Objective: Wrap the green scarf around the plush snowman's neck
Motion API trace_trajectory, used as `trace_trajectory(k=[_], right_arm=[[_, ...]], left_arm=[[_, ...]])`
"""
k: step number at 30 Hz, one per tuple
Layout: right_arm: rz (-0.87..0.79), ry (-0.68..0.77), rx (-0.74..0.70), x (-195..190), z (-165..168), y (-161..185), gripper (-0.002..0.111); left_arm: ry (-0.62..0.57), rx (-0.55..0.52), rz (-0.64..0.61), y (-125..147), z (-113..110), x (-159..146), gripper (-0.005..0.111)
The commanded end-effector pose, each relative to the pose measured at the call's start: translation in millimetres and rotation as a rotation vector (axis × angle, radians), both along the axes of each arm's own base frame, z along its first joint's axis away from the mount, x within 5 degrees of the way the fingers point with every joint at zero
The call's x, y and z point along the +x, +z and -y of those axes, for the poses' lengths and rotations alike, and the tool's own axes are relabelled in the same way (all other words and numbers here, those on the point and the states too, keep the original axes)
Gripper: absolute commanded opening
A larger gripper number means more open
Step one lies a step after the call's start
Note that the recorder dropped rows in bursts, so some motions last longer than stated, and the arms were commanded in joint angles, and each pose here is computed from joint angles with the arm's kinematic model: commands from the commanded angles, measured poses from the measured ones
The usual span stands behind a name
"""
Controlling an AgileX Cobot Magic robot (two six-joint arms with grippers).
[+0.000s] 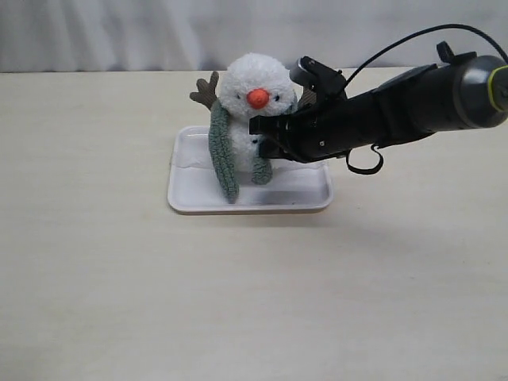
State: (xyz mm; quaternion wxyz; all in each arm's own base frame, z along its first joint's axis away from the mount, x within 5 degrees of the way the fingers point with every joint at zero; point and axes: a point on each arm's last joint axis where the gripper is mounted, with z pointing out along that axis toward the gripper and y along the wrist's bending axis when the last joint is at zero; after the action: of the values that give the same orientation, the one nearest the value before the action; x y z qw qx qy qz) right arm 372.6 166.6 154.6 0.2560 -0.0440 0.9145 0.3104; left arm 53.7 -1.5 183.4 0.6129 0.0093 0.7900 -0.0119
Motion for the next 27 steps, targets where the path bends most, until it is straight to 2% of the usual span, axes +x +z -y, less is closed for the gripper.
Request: trace_trajectory(k=[1, 8, 16, 21, 27], right_arm=[[0.013, 0.048, -0.023, -1.1, -0.3, -1.0, 0.004], [0.012, 0.111, -0.012, -4.8, -3.3, -0.5, 0.005], [0.011, 0.121, -0.012, -5.3, -3.6, -0.5, 0.029], [0.028, 0.167, -0.063, -7.2, -1.8, -0.7, 0.045], [-0.023, 0.322, -0.008, -20.9, -9.3, 2.8, 0.058]], left_arm=[[0.002, -0.006, 0.013, 0.5, 0.0, 0.2, 0.0], [0.002, -0.006, 0.013, 0.5, 0.0, 0.2, 0.0], [0.002, -0.006, 0.013, 0.5, 0.0, 0.2, 0.0], [0.002, -0.006, 0.013, 0.5, 0.0, 0.2, 0.0], [0.002, -0.006, 0.013, 0.5, 0.0, 0.2, 0.0]])
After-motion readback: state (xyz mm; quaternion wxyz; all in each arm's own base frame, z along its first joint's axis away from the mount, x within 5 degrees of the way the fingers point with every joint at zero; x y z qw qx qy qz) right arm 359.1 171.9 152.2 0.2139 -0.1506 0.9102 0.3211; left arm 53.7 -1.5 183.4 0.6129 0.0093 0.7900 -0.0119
